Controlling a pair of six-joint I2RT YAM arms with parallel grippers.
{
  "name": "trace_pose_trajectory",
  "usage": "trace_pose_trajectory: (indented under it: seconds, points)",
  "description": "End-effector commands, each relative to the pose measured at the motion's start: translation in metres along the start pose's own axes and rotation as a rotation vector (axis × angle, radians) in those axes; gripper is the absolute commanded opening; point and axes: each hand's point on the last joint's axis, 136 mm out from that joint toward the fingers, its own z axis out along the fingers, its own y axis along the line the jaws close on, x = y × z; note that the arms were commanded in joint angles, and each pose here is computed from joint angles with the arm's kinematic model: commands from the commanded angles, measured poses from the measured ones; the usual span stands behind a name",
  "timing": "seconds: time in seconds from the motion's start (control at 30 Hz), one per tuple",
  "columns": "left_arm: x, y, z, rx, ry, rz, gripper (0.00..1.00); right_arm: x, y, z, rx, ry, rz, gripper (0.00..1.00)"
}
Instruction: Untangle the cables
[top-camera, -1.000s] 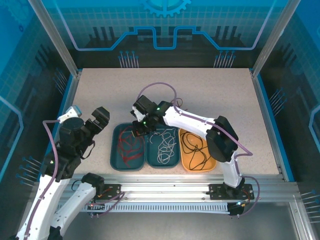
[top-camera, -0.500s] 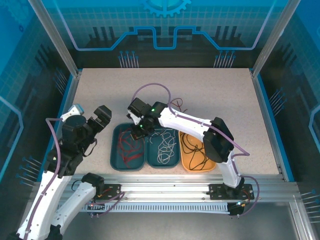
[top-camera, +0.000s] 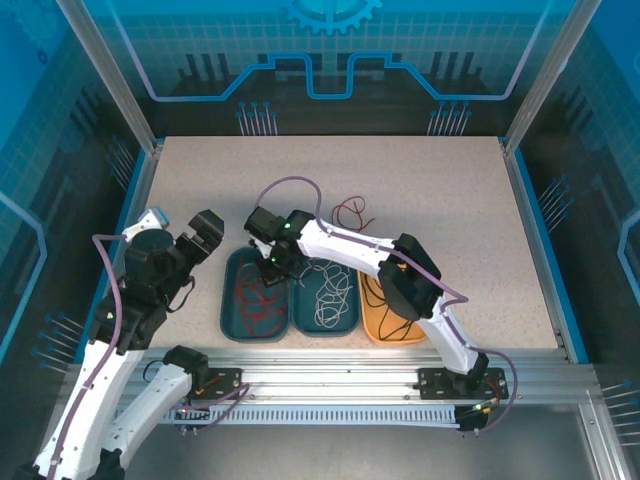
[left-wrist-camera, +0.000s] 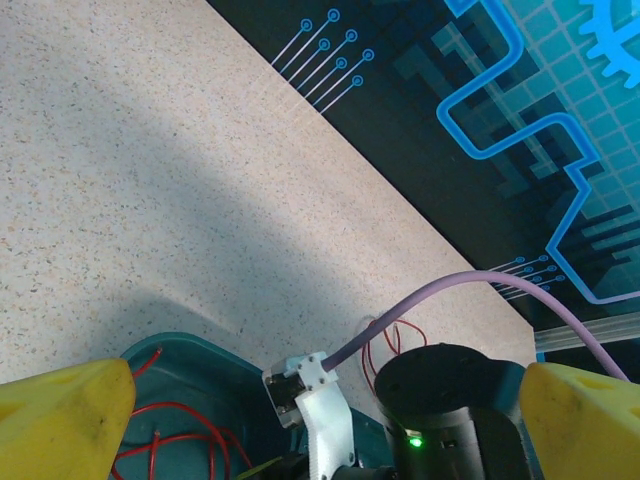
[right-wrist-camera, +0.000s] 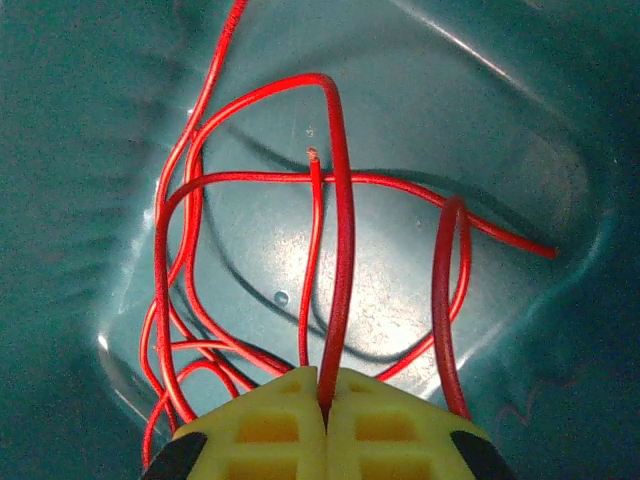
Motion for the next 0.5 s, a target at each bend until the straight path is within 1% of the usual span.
trace_pose_trajectory:
  seconds: [0.0,0.07,0.2,0.27,0.3,0.4,0.47]
  points:
    - [0.001,0.001,0.002,0.003,0.004,-0.009,0.99,0.001,0.002,0.001,0.036,0.013,-0.031,0.04]
    - [0.001,0.003,0.002,-0.005,0.003,-0.007,0.99,-0.001,0.004,-0.004,0.044,0.000,-0.042,0.07]
    - [0.000,0.007,-0.001,-0.018,-0.007,-0.004,0.99,-0.006,0.006,-0.023,0.060,-0.045,-0.065,0.25]
    - [-0.001,0.008,-0.003,-0.019,-0.013,-0.005,0.99,-0.008,0.006,-0.033,0.070,-0.066,-0.074,0.31]
    - [-0.002,0.008,-0.004,-0.021,-0.017,-0.004,0.99,-0.009,0.006,-0.041,0.076,-0.080,-0.078,0.36]
    - [-0.003,0.009,-0.006,-0.023,-0.027,-0.002,0.99,-0.011,0.007,-0.059,0.082,-0.118,-0.089,0.44]
    - [-0.004,0.009,-0.006,-0.026,-0.031,0.000,0.99,-0.013,0.008,-0.072,0.083,-0.146,-0.096,0.48]
